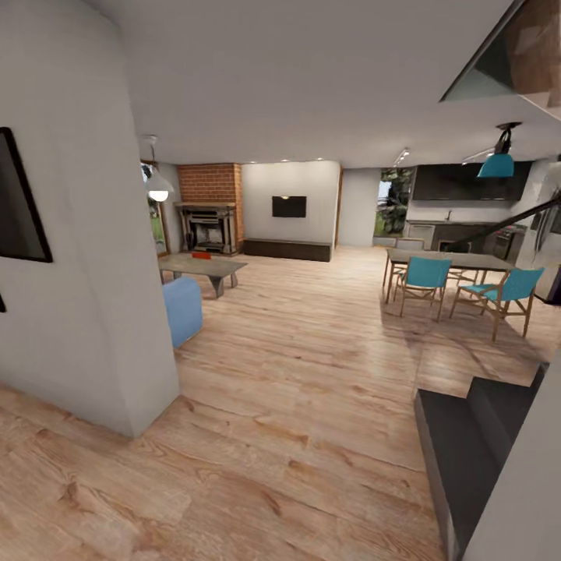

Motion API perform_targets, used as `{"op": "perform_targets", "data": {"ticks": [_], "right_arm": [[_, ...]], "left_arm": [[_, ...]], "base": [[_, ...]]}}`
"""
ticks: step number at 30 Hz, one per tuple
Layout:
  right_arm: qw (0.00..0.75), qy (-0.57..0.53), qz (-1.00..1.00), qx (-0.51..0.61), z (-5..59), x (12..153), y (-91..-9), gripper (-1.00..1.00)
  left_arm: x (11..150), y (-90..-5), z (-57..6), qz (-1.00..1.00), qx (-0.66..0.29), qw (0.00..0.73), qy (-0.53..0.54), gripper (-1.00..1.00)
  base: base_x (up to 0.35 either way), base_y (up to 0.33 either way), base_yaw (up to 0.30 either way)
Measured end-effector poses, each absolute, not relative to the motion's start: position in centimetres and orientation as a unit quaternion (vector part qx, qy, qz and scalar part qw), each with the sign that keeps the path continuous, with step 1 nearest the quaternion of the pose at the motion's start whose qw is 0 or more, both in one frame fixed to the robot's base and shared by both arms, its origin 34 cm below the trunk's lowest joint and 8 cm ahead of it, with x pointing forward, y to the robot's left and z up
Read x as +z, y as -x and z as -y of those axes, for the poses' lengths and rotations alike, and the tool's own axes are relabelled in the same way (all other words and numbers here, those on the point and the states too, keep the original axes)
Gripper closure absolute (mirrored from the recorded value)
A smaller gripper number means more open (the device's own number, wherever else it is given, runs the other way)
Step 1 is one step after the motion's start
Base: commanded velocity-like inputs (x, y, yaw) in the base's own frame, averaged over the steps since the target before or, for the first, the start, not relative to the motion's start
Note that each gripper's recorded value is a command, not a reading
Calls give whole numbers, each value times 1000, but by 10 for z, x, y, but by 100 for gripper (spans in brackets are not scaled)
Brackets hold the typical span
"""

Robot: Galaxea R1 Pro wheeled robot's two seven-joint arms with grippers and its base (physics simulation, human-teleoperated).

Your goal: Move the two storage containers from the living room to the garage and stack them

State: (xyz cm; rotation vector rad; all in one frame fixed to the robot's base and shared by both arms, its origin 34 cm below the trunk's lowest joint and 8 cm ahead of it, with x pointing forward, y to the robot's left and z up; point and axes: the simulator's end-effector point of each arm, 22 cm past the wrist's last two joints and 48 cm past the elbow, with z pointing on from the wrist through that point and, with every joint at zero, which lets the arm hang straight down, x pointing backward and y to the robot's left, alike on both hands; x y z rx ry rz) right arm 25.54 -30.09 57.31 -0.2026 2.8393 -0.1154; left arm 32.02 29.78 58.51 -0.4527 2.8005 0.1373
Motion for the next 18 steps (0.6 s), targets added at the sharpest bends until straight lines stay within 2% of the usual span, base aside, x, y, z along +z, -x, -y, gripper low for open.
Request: {"op": "perform_targets", "data": {"ticks": [11, 18], "right_arm": [[146, 70, -986, -40, 301, 573, -255, -100], [144, 72, -986, -39, 301, 573, -255, -100]], "left_arm": [[585, -320, -299, -975, 48, 151, 158, -100], [585, -320, -298, -975, 48, 151, 158, -100]], "base": [[320, 89, -251], [321, 86, -41]]}}
